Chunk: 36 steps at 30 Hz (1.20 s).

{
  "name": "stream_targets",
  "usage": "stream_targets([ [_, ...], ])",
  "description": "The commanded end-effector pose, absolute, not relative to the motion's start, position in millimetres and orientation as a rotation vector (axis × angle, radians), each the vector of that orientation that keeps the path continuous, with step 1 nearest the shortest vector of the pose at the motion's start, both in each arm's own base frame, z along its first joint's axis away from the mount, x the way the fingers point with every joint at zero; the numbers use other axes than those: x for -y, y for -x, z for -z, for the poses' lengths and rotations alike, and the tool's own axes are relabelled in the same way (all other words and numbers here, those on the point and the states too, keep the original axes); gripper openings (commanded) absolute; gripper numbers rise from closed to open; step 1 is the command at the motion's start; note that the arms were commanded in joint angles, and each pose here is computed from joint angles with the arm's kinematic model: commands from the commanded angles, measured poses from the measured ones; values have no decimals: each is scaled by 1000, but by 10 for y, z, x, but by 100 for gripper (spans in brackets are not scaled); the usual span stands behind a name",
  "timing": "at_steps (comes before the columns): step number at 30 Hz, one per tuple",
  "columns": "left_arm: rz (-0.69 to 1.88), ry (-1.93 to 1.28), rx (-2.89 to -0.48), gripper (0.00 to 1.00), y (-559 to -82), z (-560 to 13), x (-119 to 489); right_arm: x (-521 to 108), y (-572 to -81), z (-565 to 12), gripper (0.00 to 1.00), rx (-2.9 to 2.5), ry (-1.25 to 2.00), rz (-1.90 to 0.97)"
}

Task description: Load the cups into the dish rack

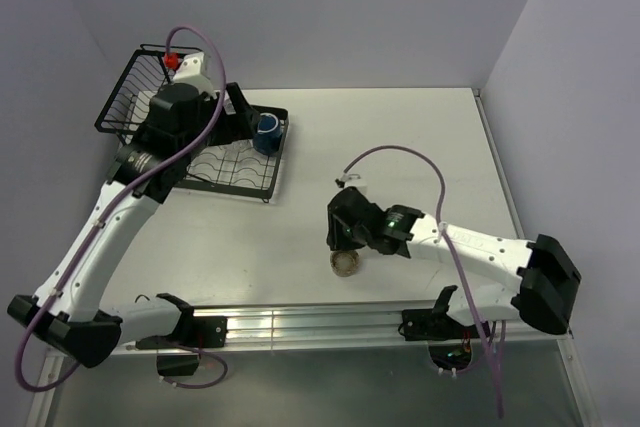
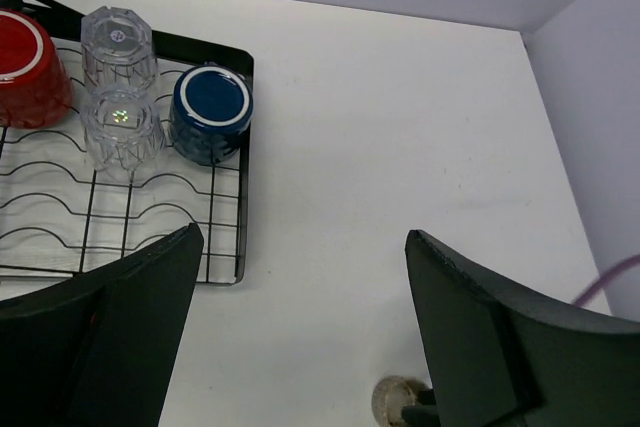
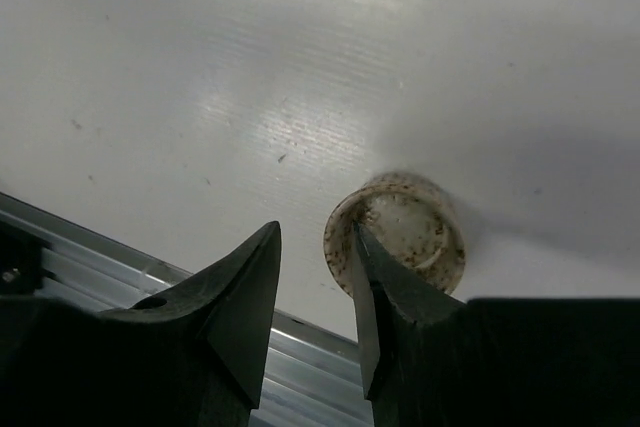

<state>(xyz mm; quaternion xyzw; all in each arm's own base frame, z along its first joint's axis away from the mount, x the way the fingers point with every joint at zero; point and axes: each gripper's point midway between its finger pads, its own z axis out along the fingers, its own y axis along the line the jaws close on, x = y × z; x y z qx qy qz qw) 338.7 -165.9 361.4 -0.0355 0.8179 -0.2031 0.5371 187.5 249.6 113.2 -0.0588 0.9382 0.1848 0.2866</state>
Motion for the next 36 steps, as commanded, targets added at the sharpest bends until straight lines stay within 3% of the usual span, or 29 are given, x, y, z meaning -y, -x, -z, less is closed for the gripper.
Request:
stream_targets([
  [1, 567, 73, -1890, 89, -3254, -3760, 1694, -2590, -1856, -967, 42, -2496, 116, -428],
  [26, 477, 98, -1856, 91, -2958, -3800, 1365, -2634, -1622, -323, 40, -2618, 243, -124],
  [29, 459, 110, -1841, 91, -2956, -3834, 1318, -2641, -1632, -311, 29, -2621, 250, -108],
  [33, 445, 119, -1843, 93, -2963, -3807, 1293, -2691, -1661, -368, 0, -2609, 271, -114],
  [36, 461, 116, -1831, 95, -2973, -3825, 1301, -2738, -1744, -539, 0, -2573, 279, -119],
])
